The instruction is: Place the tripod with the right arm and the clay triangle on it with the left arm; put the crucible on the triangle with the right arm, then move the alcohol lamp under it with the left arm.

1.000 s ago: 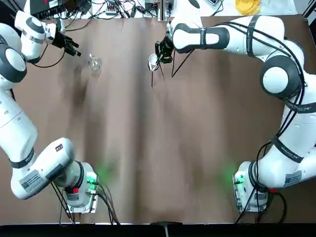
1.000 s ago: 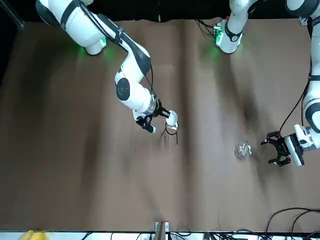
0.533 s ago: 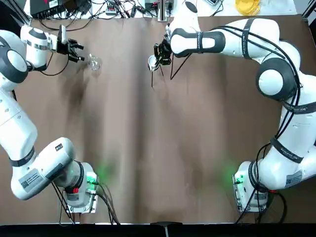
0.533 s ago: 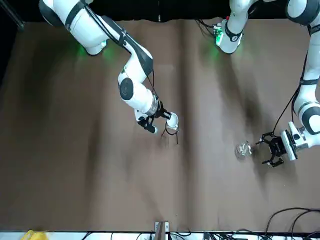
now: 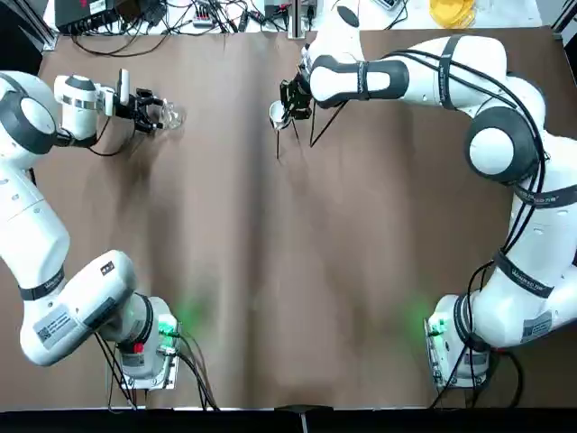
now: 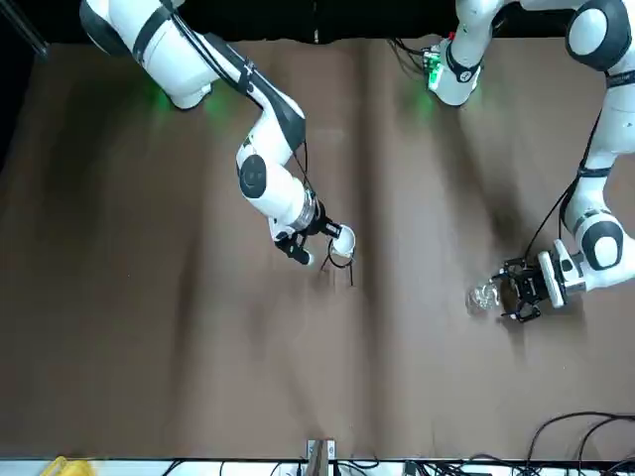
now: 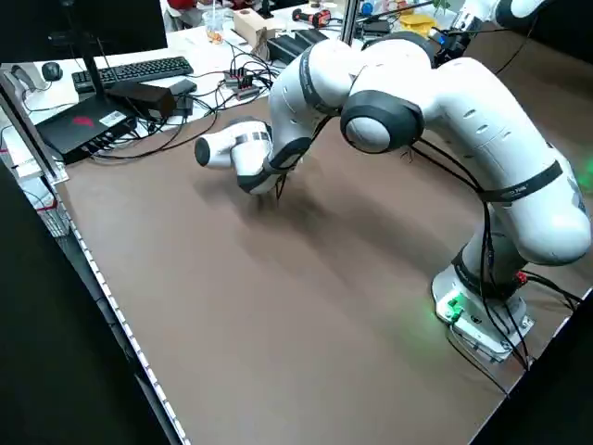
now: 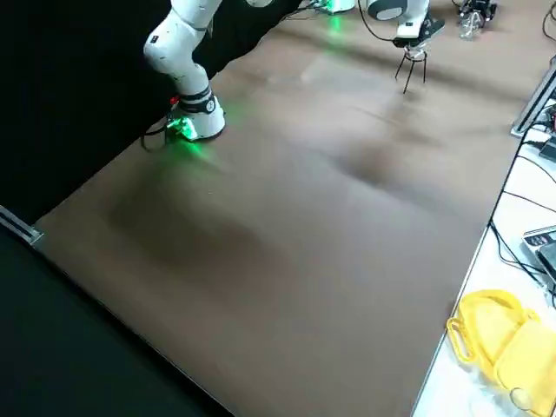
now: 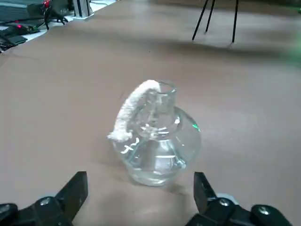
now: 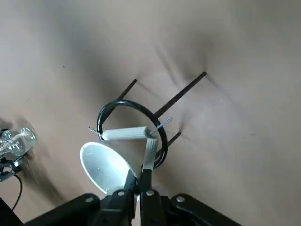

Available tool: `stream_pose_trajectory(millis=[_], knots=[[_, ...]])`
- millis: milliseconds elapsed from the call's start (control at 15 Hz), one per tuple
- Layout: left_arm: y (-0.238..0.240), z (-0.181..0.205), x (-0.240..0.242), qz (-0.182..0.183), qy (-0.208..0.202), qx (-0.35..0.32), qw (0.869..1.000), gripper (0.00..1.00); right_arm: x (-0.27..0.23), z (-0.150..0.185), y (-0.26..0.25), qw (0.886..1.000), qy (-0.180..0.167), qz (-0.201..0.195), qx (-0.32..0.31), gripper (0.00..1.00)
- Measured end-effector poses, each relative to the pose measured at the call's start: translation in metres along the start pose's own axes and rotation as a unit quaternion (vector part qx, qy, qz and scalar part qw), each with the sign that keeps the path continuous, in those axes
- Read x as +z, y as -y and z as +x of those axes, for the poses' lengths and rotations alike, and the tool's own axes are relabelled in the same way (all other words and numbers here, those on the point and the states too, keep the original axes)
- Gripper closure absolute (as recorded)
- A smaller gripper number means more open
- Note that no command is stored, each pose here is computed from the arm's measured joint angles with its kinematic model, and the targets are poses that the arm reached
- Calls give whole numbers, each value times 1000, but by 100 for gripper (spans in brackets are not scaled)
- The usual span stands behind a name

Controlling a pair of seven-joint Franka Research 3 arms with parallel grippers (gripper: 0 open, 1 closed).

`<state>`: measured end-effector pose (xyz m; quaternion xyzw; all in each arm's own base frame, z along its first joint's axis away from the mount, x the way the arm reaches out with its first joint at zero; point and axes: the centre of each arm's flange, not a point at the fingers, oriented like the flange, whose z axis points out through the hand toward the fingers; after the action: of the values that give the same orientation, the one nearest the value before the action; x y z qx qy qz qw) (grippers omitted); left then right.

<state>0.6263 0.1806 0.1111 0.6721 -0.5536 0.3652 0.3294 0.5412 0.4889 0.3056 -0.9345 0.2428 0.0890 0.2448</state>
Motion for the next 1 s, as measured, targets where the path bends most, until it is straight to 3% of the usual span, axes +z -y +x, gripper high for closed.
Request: stream_pose_trajectory(millis=[467, 667, 733, 867, 1000], knots=[[-4, -4, 43, 1, -55, -18, 998, 0, 2, 6, -4, 1000, -4, -3, 4, 93], [-3, -2, 48, 5, -62, -4, 998, 0, 3, 5, -3, 1000, -3, -3, 3, 85], [-3, -2, 48, 6, -63, -1, 998, 0, 3, 5, -3, 1000, -3, -3, 2, 74], [-3, -2, 51, 6, -69, 6, 998, 1, 3, 5, -3, 1000, -4, -1, -4, 72], [-5, -1, 59, -1, -76, 17, 997, 3, 0, 9, -3, 1000, -8, 1, -22, 56]])
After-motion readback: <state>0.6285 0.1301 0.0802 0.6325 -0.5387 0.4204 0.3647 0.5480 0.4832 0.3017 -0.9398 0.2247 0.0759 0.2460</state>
